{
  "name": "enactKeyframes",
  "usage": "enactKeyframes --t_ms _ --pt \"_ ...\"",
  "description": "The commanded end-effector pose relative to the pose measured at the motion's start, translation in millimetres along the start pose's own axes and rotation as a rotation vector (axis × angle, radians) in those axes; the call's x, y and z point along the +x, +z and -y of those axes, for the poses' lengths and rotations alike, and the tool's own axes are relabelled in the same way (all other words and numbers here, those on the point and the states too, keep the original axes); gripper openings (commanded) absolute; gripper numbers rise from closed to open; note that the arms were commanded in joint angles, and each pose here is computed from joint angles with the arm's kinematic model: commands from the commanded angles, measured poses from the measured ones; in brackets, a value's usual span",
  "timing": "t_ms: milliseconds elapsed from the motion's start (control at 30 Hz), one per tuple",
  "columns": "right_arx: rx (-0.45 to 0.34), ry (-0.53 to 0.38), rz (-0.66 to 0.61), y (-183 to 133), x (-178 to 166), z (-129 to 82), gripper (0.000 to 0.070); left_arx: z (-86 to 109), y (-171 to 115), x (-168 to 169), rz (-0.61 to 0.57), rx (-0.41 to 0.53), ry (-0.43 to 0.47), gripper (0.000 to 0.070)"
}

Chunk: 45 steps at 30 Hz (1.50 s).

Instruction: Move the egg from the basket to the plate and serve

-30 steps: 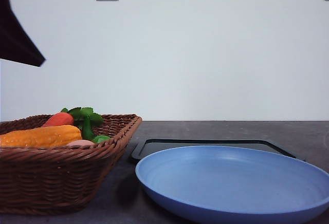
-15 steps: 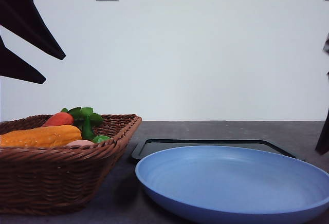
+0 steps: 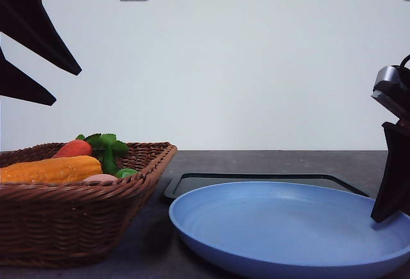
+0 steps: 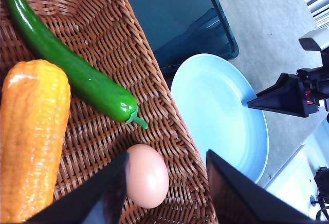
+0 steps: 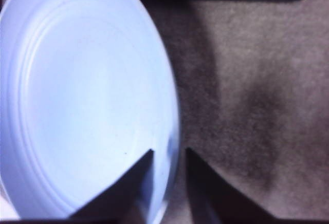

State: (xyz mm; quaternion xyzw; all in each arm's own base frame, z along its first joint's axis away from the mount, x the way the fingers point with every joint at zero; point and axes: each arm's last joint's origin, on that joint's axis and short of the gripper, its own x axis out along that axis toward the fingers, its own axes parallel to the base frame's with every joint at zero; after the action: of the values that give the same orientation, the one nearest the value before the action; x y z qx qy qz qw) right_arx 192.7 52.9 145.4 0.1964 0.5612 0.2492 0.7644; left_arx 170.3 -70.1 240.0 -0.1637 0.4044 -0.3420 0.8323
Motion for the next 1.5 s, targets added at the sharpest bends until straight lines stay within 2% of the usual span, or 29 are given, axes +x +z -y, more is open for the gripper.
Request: enactKeyframes --t_ms 0,233,333,400,500,600,833,1100,1467 --pt "0.003 0.004 0.008 4.3 0.2 -1.6 0.0007 2.2 4.1 0.0 0.009 0.015 -0.004 0.0306" --pt "0.023 -0.002 0.021 4.5 -2.8 -1.7 0.0 3.1 3.6 0.5 0.005 -0.043 -0.008 0.0321" --pt "0.032 -0.003 0.043 4.2 -9.2 -2.3 0.0 5.4 2.7 1.8 -0.004 -0.056 -0.017 0.0433" --pt "0.036 -0.005 0.064 3.4 -15.4 -3.1 0.0 8.3 1.2 3.5 -0.018 -0.048 -0.027 0.0457" --pt "0.045 -0.01 0.09 0.7 -25.8 -4.0 0.0 14.3 -1.5 6.8 -0.042 -0.037 -0.045 0.0451" --pt "0.052 -0.014 0.118 -2.1 -35.4 -5.0 0.0 20.3 -4.6 12.3 -0.06 -0.019 -0.028 0.0415" --pt "0.042 -0.014 0.173 -6.0 -49.0 -8.8 0.0 29.2 -14.3 36.0 -0.132 0.037 0.074 0.0404" --pt "0.038 -0.013 0.179 -6.5 -50.2 -9.6 0.0 27.1 -20.7 65.2 -0.199 0.107 0.215 0.0405" --pt "0.038 -0.03 0.183 -6.3 -50.2 -9.1 0.0 20.7 -23.0 82.2 -0.237 0.11 0.229 0.0405"
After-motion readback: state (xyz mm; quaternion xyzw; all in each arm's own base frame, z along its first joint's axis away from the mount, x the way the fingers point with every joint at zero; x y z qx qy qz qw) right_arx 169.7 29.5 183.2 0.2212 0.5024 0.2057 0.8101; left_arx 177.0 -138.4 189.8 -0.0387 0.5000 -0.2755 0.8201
